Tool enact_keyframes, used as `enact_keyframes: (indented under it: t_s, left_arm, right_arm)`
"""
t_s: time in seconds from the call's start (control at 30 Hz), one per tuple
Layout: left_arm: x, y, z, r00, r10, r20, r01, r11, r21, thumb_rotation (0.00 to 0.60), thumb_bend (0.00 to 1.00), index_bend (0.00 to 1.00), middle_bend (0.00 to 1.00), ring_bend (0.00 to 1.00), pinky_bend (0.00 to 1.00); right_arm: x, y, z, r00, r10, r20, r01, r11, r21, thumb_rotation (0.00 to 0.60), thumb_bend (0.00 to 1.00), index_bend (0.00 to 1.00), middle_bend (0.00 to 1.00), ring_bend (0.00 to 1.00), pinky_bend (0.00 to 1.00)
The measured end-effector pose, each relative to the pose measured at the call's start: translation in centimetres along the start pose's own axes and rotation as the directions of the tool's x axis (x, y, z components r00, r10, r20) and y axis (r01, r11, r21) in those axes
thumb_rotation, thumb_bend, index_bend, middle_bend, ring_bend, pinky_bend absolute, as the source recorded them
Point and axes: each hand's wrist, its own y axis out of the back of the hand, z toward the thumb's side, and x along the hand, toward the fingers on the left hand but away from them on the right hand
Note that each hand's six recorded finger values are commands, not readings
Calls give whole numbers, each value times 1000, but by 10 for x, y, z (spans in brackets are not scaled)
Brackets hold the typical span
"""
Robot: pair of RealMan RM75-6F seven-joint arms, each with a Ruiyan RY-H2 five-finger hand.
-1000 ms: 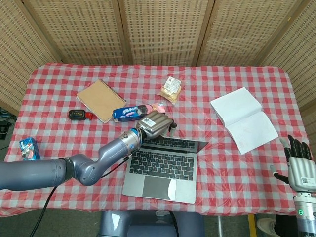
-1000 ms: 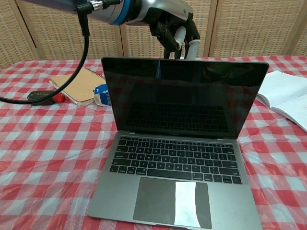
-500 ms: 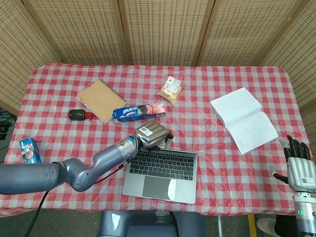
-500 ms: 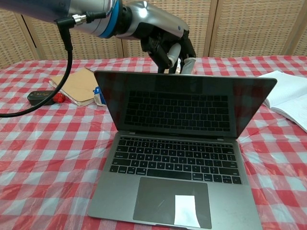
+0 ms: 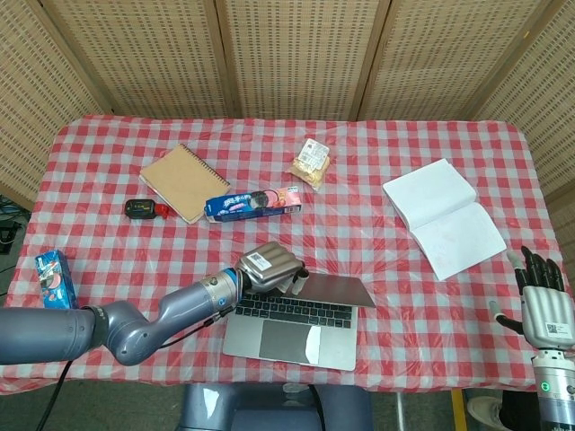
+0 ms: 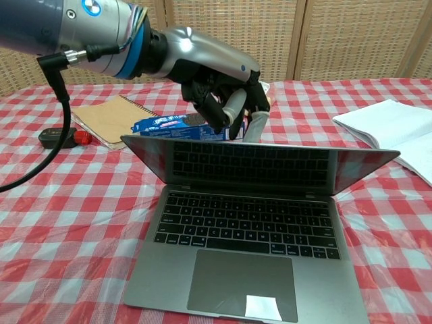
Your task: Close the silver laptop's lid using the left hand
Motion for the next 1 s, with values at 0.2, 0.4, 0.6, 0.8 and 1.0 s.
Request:
enact_keyframes:
  t_s: [0.2,0.4,0.6,0.8,1.0]
  left_arm:
    - [-7,-13,2,999,-26,18,26,1000,-2,600,1000,549,426,395,405]
    - [-11,-32,0,998,-62,26,63,998,-16,600,1000,549,426,395,405]
    - [-13,-42,-2,996,-80,33,80,997,-20,600,1000,548,426,395,405]
    - [-12,-58,-3,994,-107,36,108,994,-26,600,1000,546,426,395,405]
    - [-10,-74,-8,990,-140,28,141,989,-39,600,1000,542,426,395,404]
  right_arm:
    - [0,0,0,1000,1,0,-1,1000,1,600,488,0,0,0,0]
    - [1,0,2,1000,0,-4,0,1000,2,600,488,0,0,0,0]
    - [1,1,1,1000,-1,0,1,1000,0,600,488,0,0,0,0]
    - [1,1,2,1000,1,-1,-1,1000,-1,600,496,0,0,0,0]
    - [1,5,-1,1000,-12,13,12,1000,2,600,505,0,0,0,0]
